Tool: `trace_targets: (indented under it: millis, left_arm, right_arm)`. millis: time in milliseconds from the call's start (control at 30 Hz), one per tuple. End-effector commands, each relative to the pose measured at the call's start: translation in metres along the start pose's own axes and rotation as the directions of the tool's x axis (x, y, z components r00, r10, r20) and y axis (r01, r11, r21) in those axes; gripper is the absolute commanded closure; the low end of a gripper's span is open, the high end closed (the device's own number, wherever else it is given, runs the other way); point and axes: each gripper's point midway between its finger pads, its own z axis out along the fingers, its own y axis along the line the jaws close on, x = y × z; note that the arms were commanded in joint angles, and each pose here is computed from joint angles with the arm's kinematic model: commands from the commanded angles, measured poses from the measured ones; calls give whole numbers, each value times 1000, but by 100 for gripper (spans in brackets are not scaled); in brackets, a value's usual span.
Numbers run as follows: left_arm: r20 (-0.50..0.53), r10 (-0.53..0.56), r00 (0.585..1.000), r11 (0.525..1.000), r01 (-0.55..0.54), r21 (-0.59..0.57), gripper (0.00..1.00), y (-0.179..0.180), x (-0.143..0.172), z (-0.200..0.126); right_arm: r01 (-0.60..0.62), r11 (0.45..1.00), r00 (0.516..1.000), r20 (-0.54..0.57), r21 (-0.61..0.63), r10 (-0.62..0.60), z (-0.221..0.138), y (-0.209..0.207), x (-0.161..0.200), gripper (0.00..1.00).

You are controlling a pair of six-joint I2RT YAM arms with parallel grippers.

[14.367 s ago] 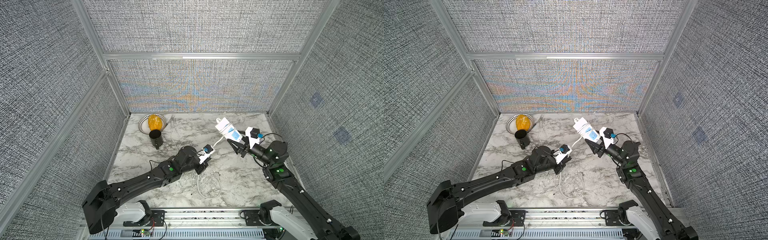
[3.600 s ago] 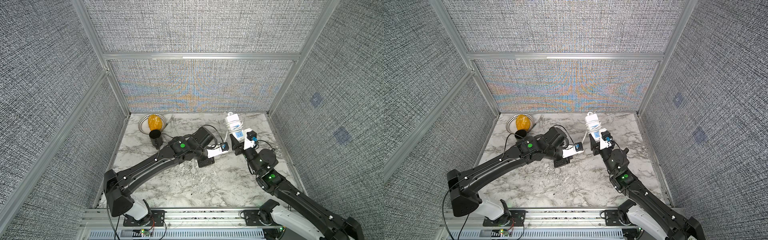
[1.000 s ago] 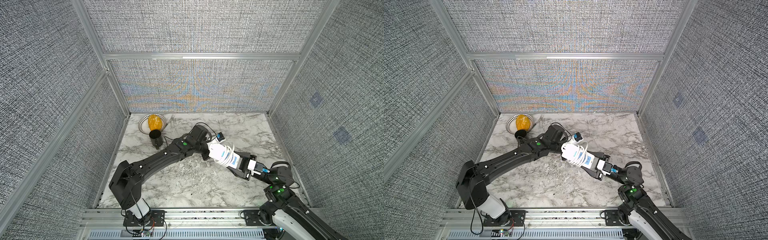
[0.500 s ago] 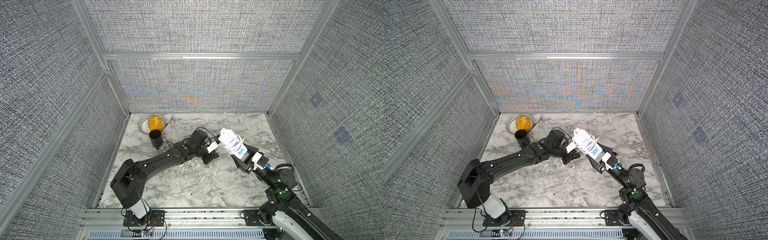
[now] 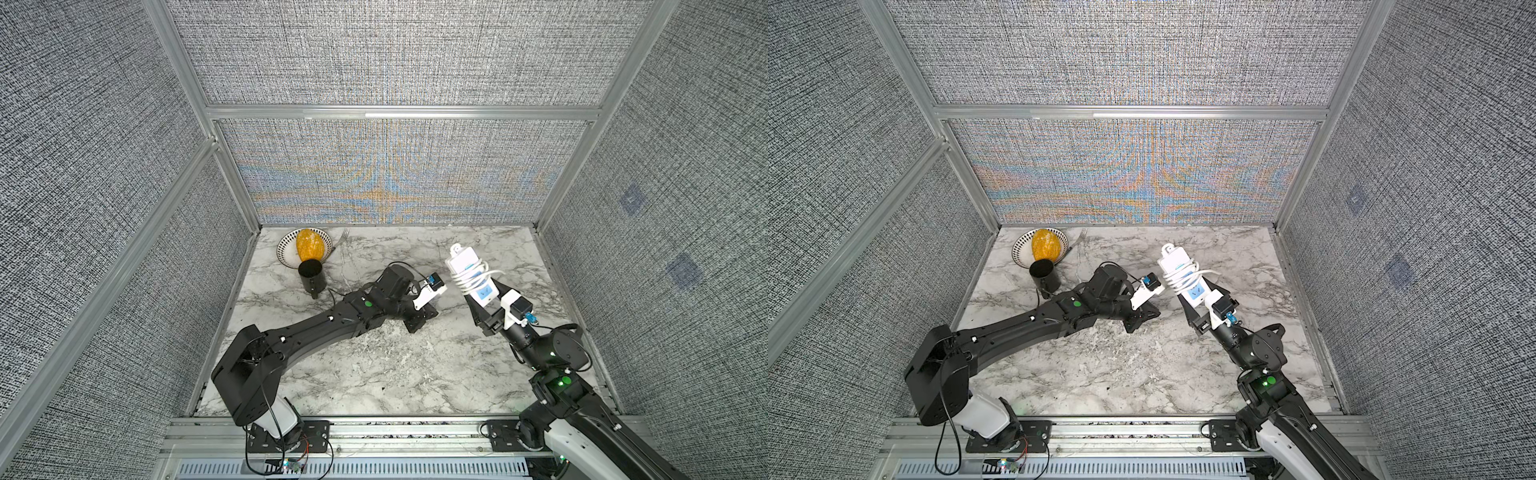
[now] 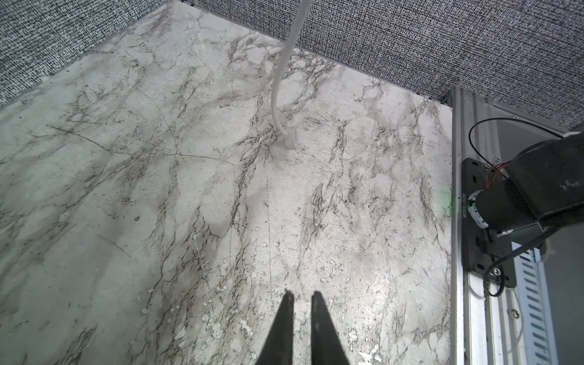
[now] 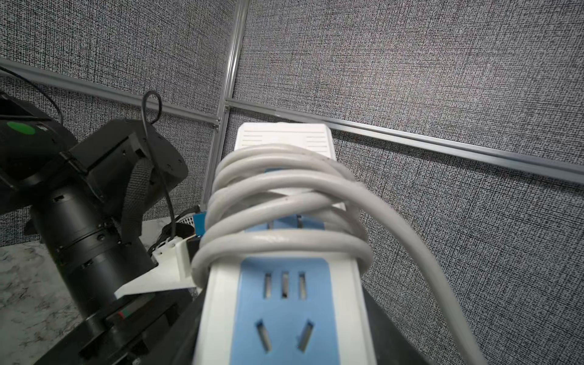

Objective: Wrap the cord around the power strip
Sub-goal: Wrap the power cord around the power strip.

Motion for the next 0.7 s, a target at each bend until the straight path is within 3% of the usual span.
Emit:
trace_targets:
  millis: [0,267,467,667]
  left_arm:
    - [135,29,990,999,-26,-24,79,4,-25,-1]
    - [342,38,939,999,-42,3,61,-3,-43,9]
    - [392,51,918,999,-45,-24,54,0,-47,25]
    - [408,21,913,995,19,-95,52,25,-46,49]
  right_arm:
    - [26,999,999,49,-20,-25,6,0,-21,100]
    - [-17,993,999,32,-120,21,23,8,-43,100]
    - [-42,965,996,65,-259,61,27,28,-65,100]
    - [-50,956,992,98,-290,81,26,30,-82,100]
